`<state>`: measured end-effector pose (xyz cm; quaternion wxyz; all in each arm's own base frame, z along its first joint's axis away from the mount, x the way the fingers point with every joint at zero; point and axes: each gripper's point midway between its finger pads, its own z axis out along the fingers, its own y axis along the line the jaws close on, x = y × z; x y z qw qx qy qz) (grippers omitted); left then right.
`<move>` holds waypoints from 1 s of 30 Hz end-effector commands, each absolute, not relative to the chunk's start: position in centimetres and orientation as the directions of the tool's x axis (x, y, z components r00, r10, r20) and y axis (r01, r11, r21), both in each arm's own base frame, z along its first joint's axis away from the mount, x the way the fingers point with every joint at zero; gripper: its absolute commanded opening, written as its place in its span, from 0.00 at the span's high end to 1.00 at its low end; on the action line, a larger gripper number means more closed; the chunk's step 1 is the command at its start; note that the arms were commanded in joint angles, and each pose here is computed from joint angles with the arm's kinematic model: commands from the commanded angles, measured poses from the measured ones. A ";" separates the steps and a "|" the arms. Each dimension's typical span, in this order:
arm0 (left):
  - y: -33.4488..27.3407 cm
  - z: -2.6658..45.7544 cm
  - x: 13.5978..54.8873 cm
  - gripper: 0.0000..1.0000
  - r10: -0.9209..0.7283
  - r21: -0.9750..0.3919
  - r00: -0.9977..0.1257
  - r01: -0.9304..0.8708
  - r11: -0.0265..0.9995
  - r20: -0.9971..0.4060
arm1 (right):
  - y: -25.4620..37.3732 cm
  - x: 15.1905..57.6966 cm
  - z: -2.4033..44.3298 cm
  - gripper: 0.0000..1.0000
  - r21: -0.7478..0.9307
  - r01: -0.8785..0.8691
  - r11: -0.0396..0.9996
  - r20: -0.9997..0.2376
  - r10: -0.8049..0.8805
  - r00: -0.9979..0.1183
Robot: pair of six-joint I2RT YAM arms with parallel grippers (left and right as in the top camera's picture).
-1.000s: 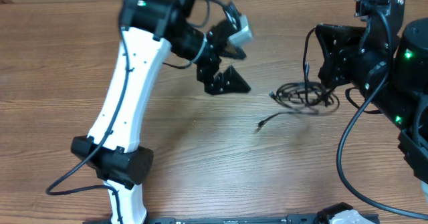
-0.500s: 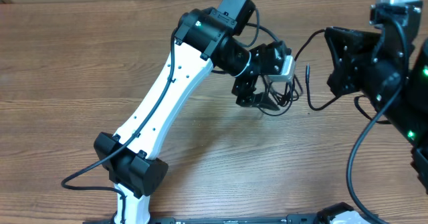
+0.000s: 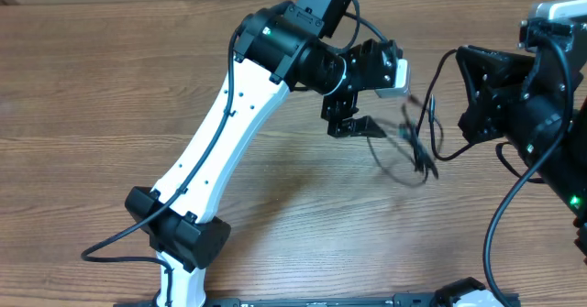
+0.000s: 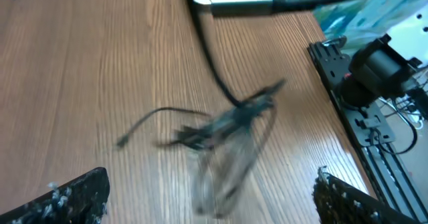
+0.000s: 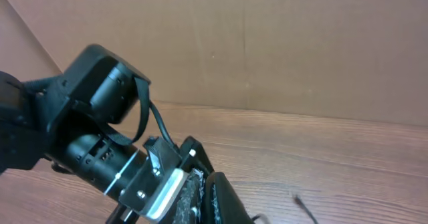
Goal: Untangle cables
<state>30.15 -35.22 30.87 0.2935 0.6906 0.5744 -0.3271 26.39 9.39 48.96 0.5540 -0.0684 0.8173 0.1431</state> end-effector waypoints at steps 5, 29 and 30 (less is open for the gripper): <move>-35.9 30.2 30.2 0.07 0.603 -0.005 0.099 0.986 -0.169 -0.791 | 9.1 26.0 49.6 0.96 0.148 -0.269 0.952 -0.934 0.045 -0.355; -34.4 24.1 27.2 0.79 0.769 -0.271 -0.041 0.947 -0.174 -0.638 | 6.7 25.3 53.1 0.96 0.106 -0.177 0.978 -0.969 0.062 -0.239; -34.2 24.3 27.3 0.75 0.767 -0.268 -0.043 0.948 -0.170 -0.640 | 6.5 25.0 53.9 0.96 0.110 -0.180 0.978 -0.974 0.069 -0.218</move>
